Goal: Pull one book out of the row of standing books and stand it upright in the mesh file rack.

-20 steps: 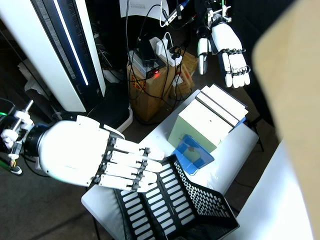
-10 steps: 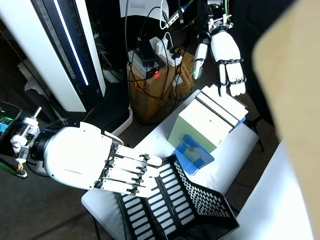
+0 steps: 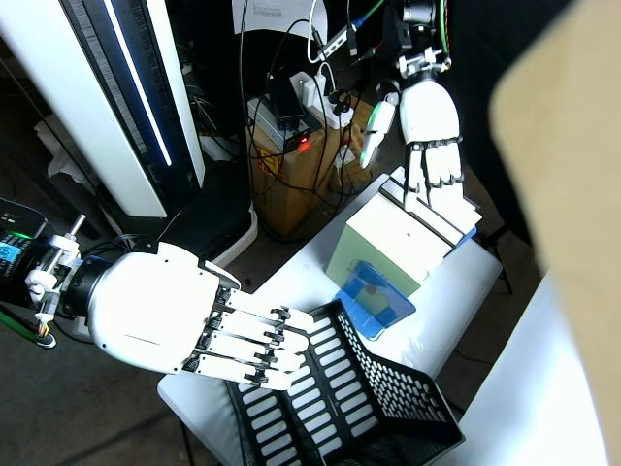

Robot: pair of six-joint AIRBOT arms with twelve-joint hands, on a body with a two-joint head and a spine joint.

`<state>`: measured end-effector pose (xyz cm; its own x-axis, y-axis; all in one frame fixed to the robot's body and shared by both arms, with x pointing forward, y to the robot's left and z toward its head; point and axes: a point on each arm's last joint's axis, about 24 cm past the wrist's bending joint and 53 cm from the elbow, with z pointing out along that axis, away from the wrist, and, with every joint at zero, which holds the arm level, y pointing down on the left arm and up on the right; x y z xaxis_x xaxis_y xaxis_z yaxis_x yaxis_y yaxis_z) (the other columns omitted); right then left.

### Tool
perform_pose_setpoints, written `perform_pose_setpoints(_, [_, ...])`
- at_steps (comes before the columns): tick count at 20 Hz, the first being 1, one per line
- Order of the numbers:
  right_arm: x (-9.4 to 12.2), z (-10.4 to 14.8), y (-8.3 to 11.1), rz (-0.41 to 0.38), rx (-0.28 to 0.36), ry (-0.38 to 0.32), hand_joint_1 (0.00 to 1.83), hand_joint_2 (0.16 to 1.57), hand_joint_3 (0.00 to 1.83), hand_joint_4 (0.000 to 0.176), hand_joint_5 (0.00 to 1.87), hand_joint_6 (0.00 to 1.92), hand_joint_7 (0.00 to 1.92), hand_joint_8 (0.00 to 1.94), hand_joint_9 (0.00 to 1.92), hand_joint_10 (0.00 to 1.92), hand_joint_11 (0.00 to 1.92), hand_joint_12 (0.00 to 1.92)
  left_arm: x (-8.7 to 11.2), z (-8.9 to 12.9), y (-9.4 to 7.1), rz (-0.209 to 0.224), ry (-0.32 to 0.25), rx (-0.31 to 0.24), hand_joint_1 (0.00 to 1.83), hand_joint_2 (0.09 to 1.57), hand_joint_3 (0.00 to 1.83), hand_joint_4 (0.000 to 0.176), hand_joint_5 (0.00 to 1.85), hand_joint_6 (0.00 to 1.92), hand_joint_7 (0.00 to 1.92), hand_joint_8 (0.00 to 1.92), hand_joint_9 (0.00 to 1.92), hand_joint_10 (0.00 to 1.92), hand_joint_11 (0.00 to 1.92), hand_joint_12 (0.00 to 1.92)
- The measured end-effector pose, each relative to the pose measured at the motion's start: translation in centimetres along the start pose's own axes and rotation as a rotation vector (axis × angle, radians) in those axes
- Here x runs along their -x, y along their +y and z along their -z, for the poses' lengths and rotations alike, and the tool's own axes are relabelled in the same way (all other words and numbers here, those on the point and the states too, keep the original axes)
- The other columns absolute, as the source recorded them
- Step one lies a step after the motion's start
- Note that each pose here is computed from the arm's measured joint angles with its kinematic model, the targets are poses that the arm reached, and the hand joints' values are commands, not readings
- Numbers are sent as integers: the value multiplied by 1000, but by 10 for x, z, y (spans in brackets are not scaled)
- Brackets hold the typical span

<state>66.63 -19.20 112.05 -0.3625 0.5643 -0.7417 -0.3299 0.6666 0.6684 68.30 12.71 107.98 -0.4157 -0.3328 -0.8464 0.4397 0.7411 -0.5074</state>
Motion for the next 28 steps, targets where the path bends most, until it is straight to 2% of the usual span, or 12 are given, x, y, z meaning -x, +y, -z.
perform_pose_setpoints(4, [-1,0,0,-4,-2,2,646,1388,0,0,2,1,0,0,0,0,0,0,-6,-4,2,-30,24,14,83,1184,0,75,535,35,0,0,0,0,0,0])
perform_pose_setpoints(6, [-1,0,0,-6,-2,2,629,1387,0,0,3,1,0,0,0,0,0,0,-5,-4,2,-38,24,14,74,1174,0,68,600,58,0,0,0,0,0,0])
perform_pose_setpoints(8, [-1,0,-1,-7,-3,2,651,1382,0,0,15,5,0,0,0,0,0,0,-6,-4,0,-47,24,10,57,1179,0,79,632,53,0,0,0,0,0,0])
perform_pose_setpoints(14, [-1,0,-1,-19,-5,0,624,1379,0,0,7,0,0,0,0,0,0,0,-24,11,-7,-48,53,-11,0,1141,0,71,594,27,0,0,0,0,0,0])
perform_pose_setpoints(15, [-1,0,-1,-21,-5,0,636,1381,0,0,12,2,0,0,0,0,0,0,-27,13,-8,-42,56,-14,0,1170,0,55,607,30,0,0,0,0,0,0])
perform_pose_setpoints(18, [-1,0,-1,-22,-5,0,662,1382,0,0,8,0,0,0,0,0,0,0,-35,25,-11,-34,66,-26,0,1198,8,34,616,29,0,0,0,0,0,0])
perform_pose_setpoints(23, [-1,0,-1,-26,-5,0,690,1377,0,0,14,4,0,0,0,0,0,0,-52,43,-17,4,80,-43,0,1175,0,34,596,15,0,0,0,0,0,0])
perform_pose_setpoints(24, [-1,0,-1,-28,-5,0,689,1372,0,0,18,5,0,0,0,0,0,0,-57,47,-20,13,85,-52,0,1185,0,12,619,23,0,0,0,0,0,0])
perform_pose_setpoints(25, [-1,0,-1,-31,-5,1,664,1371,0,0,19,4,0,0,0,0,0,0,-61,51,-23,15,94,-57,0,1190,2,8,629,26,0,0,0,0,0,0])
perform_pose_setpoints(26, [-2,-1,-1,-31,-5,1,662,1375,0,0,20,4,0,0,0,0,0,0,-65,55,-23,14,101,-60,0,1190,2,33,607,15,0,0,0,0,0,0])
perform_pose_setpoints(27, [-3,0,-2,-29,-6,3,672,1376,0,0,22,4,0,0,0,0,0,0,-72,59,-27,11,119,-69,0,1184,0,45,598,11,0,0,0,0,0,0])
perform_pose_setpoints(28, [-3,1,-3,-32,-9,5,677,1375,0,0,26,5,0,0,0,0,0,0,-74,61,-30,9,126,-77,0,1180,0,43,594,8,0,0,0,0,0,0])
